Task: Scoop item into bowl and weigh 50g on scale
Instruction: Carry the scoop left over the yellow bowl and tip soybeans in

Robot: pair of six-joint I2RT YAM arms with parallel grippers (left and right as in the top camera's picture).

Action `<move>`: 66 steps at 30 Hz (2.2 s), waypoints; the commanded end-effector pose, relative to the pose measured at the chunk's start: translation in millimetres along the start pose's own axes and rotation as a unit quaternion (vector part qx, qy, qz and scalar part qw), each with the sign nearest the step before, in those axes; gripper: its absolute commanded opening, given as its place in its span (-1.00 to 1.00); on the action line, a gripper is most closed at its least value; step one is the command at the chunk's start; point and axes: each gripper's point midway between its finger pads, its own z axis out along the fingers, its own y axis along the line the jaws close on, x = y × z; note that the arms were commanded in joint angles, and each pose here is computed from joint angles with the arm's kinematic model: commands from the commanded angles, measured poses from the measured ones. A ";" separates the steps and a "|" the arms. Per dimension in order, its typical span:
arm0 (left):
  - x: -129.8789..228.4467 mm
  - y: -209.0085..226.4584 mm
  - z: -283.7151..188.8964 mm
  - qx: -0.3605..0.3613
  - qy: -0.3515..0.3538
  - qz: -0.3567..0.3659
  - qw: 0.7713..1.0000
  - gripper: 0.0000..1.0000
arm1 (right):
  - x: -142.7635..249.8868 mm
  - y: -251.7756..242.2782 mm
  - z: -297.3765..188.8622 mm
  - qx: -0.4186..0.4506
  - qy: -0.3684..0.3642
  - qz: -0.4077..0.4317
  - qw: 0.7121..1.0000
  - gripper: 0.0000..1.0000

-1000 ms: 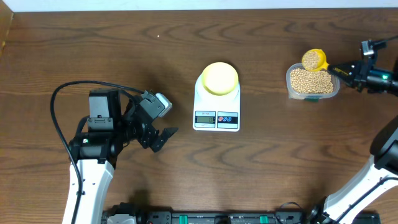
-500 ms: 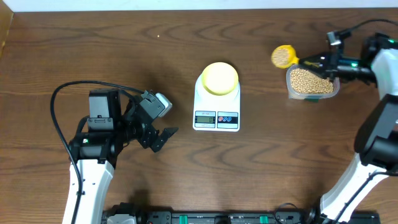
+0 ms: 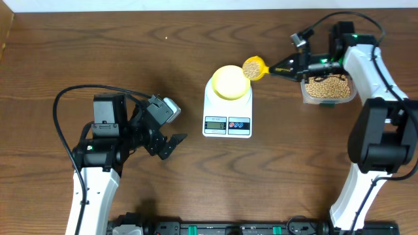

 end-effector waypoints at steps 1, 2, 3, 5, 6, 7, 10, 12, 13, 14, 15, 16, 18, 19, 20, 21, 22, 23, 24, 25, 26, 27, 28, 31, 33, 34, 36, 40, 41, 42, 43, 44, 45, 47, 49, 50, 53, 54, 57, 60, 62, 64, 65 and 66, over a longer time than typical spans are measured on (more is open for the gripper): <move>3.2 0.9 1.2 0.000 0.005 -0.002 1.000 0.95 | 6.9 5.2 20.9 -0.001 0.023 0.000 1.000 -0.97; 3.2 0.9 1.2 0.000 0.005 -0.002 1.000 0.95 | 7.2 5.3 24.2 0.002 0.026 -0.004 1.000 -0.97; 3.2 0.9 1.2 0.000 0.005 -0.002 1.000 0.95 | 7.5 5.6 27.3 0.004 0.028 -0.009 1.000 -0.97; 3.2 0.9 1.2 0.000 0.005 -0.002 1.000 0.95 | 6.7 4.2 32.9 0.013 0.031 -0.012 0.999 -0.97; 3.2 0.9 1.2 0.000 0.005 -0.002 1.000 0.95 | 5.9 3.1 34.6 0.019 0.031 -0.012 0.999 -0.97; 3.3 1.0 1.1 0.000 0.005 -0.002 1.000 0.95 | 4.8 1.8 36.0 0.025 0.030 -0.013 0.999 -0.98; 3.3 1.0 1.1 0.000 0.005 -0.002 1.000 0.95 | 3.1 0.7 41.2 0.039 0.032 -0.026 0.998 -0.97; 3.2 0.9 1.2 0.000 0.005 -0.002 1.000 0.95 | 3.6 0.6 45.4 0.054 0.036 -0.035 0.997 -0.97; 3.2 0.9 1.2 0.000 0.005 -0.002 1.000 0.95 | 4.3 -1.2 48.7 0.068 0.039 -0.040 0.996 -0.97; 3.2 1.0 1.2 0.000 0.005 -0.002 1.000 0.95 | 4.7 -1.3 50.9 0.079 0.041 -0.046 0.995 -0.97; 3.2 0.9 1.2 0.000 0.005 -0.002 1.000 0.95 | 4.9 -2.8 53.5 0.093 0.043 -0.052 0.993 -0.97; 3.2 0.9 1.2 0.000 0.005 -0.002 1.000 0.95 | 5.2 -2.1 55.7 0.102 0.044 -0.058 0.992 -0.97; 3.3 1.0 1.1 0.000 0.005 -0.002 1.000 0.95 | 4.2 -0.7 60.7 0.120 0.047 -0.072 0.989 -0.97; 3.3 1.0 1.1 0.000 0.005 -0.002 1.000 0.95 | 3.5 2.3 62.4 0.120 0.048 -0.077 0.989 -0.97; 3.2 0.9 1.2 0.000 0.005 -0.002 1.000 0.95 | 2.9 6.0 64.6 0.119 0.049 -0.083 0.988 -0.97; 3.2 0.9 1.2 0.000 0.005 -0.002 1.000 0.95 | 1.8 8.4 65.8 0.120 0.049 -0.089 0.988 -0.97; 3.2 0.9 1.2 0.000 0.005 -0.002 1.000 0.95 | -0.6 9.6 67.2 0.133 0.047 -0.098 0.985 -0.97; 3.2 1.0 1.2 0.000 0.005 -0.002 1.000 0.95 | -2.2 10.2 67.7 0.143 0.046 -0.104 0.983 -0.98; 3.2 1.1 1.1 0.000 0.005 -0.002 1.000 0.95 | -3.7 11.0 68.4 0.150 0.045 -0.109 0.982 -0.97; 3.3 1.0 1.1 0.000 0.005 -0.002 1.000 0.95 | -4.7 12.6 69.1 0.155 0.044 -0.114 0.980 -0.97; 3.2 1.0 1.2 0.000 0.005 -0.002 1.000 0.95 | -5.7 13.8 69.8 0.161 0.044 -0.119 0.979 -0.97; 3.2 0.9 1.2 0.000 0.005 -0.002 1.000 0.95 | -6.6 14.5 70.3 0.168 0.043 -0.123 0.977 -0.97; 3.2 1.0 1.2 0.000 0.005 -0.002 1.000 0.95 | -7.3 14.8 69.9 0.180 0.042 -0.127 0.974 -0.97; 3.2 1.0 1.2 0.000 0.005 -0.002 1.000 0.95 | -9.5 15.0 67.1 0.215 0.040 -0.135 0.966 -0.97; 3.2 0.9 1.2 0.000 0.005 -0.002 1.000 0.95 | -12.0 15.5 64.4 0.241 0.038 -0.142 0.959 -0.97; 3.2 1.0 1.2 0.000 0.005 -0.002 1.000 0.95 | -13.0 15.3 62.8 0.254 0.037 -0.145 0.956 -0.97; 3.2 0.9 1.2 0.000 0.005 -0.002 1.000 0.95 | -14.1 15.9 59.6 0.283 0.039 -0.156 0.946 -0.97; 3.3 1.0 1.1 0.000 0.005 -0.002 1.000 0.95 | -15.3 17.1 55.0 0.338 0.041 -0.175 0.924 -0.97; 3.3 1.0 1.1 0.000 0.005 -0.002 1.000 0.95 | -15.8 17.0 53.6 0.352 0.041 -0.178 0.918 -0.97; 3.2 0.9 1.2 0.000 0.005 -0.002 1.000 0.95 | -16.2 17.1 52.8 0.362 0.041 -0.181 0.913 -0.97; 3.3 1.0 1.1 0.000 0.005 -0.002 1.000 0.95 | -16.4 17.6 52.7 0.371 0.041 -0.184 0.909 -0.97; 3.2 0.9 1.2 0.000 0.005 -0.002 1.000 0.95 | -16.3 18.4 53.2 0.377 0.042 -0.188 0.906 -0.97; 3.2 0.9 1.2 0.000 0.005 -0.002 1.000 0.95 | -15.2 19.2 55.0 0.379 0.045 -0.193 0.904 -0.97; 3.2 0.9 1.2 0.000 0.005 -0.002 1.000 0.95 | -13.6 19.4 57.6 0.383 0.047 -0.196 0.901 -0.97; 3.2 1.0 1.2 0.000 0.005 -0.002 1.000 0.95 | -12.2 17.5 57.9 0.395 0.050 -0.198 0.896 -0.97; 3.3 1.0 1.1 0.000 0.005 -0.002 1.000 0.95 | -12.0 16.3 57.5 0.402 0.051 -0.200 0.892 -0.97; 3.2 1.1 1.1 0.000 0.005 -0.002 1.000 0.95 | -10.6 18.0 59.1 0.408 0.055 -0.208 0.887 -0.98; 3.3 1.0 1.1 0.000 0.005 -0.002 1.000 0.95 | -10.4 19.6 60.0 0.407 0.057 -0.213 0.887 -0.97; 3.2 1.0 1.2 0.000 0.005 -0.002 1.000 0.95 | -6.9 27.3 64.2 0.401 0.067 -0.239 0.882 -0.97; 3.2 1.1 1.1 0.000 0.005 -0.002 1.000 0.95 | -2.1 36.7 66.6 0.397 0.079 -0.273 0.873 -0.97; 3.2 0.9 1.2 0.000 0.005 -0.002 1.000 0.95 | -1.2 40.6 63.9 0.404 0.082 -0.287 0.865 -0.98; 3.2 1.1 1.1 0.000 0.005 -0.002 1.000 0.95 | -1.4 42.4 59.9 0.414 0.080 -0.293 0.858 -0.98; 3.2 0.9 1.2 0.000 0.005 -0.002 1.000 0.95 | -1.4 44.5 57.4 0.419 0.079 -0.298 0.854 -0.97; 3.2 0.9 1.2 0.000 0.005 -0.002 1.000 0.95 | -1.4 46.1 56.1 0.421 0.079 -0.304 0.851 -0.97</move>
